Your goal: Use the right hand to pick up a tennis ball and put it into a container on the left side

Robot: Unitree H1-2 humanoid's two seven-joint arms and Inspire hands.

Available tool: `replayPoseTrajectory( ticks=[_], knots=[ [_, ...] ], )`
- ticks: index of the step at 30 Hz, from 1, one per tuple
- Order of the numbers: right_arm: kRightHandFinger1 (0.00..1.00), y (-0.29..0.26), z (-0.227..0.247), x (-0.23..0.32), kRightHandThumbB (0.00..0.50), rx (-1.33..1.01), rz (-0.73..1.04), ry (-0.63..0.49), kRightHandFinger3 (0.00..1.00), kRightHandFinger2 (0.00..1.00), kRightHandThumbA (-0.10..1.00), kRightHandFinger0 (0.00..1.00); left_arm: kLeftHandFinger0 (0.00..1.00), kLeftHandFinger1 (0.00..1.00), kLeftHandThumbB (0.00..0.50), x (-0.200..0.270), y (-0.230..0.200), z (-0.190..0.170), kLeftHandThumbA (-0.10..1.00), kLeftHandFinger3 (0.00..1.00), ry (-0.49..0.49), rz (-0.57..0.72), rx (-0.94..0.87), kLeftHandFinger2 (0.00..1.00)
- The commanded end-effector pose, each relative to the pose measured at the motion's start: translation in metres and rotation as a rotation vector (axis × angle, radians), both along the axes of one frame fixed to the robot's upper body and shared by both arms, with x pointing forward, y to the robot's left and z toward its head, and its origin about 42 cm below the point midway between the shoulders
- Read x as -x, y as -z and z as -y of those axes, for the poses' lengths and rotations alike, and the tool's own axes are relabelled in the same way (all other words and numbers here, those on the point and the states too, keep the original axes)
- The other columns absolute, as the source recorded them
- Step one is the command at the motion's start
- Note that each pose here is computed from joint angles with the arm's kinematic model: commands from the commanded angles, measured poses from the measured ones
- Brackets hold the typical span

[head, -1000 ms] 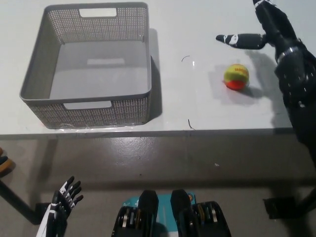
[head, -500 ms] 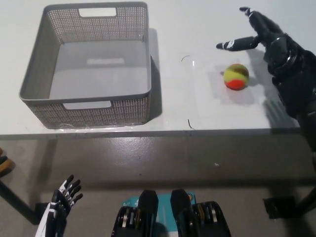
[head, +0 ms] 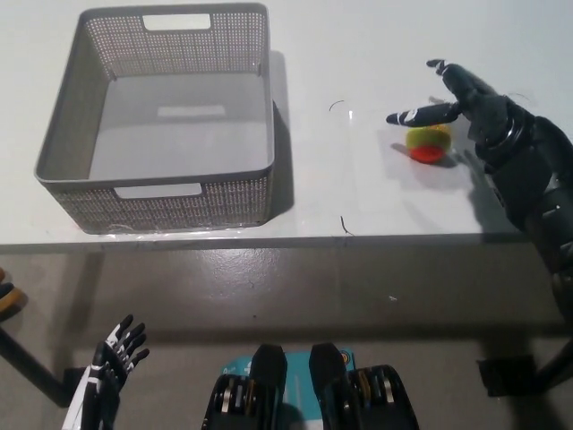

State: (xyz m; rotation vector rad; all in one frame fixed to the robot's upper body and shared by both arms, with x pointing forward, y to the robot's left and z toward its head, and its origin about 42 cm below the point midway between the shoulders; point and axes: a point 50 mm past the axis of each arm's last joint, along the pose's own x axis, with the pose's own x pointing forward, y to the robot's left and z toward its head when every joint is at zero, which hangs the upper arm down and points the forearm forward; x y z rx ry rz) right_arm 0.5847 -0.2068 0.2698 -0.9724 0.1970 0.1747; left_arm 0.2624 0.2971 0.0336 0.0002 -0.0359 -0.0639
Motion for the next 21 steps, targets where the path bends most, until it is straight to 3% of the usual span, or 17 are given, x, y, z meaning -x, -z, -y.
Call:
replayPoseTrajectory(
  ticks=[1,21],
  knots=[
    [1.00,-0.036,-0.009,-0.010,0.500,-0.009,0.096,-0.029,1.00,1.00,1.00,1.00,1.00,1.00,0.255,-0.005,-0.011,-0.008,1.00,1.00,0.007,0.052,-0.024,1.00],
    [1.00,-0.004,0.005,-0.003,0.486,0.031,0.007,0.002,1.00,1.00,1.00,1.00,1.00,1.00,0.250,-0.009,-0.012,-0.009,1.00,1.00,0.002,0.059,-0.021,1.00]
  ],
)
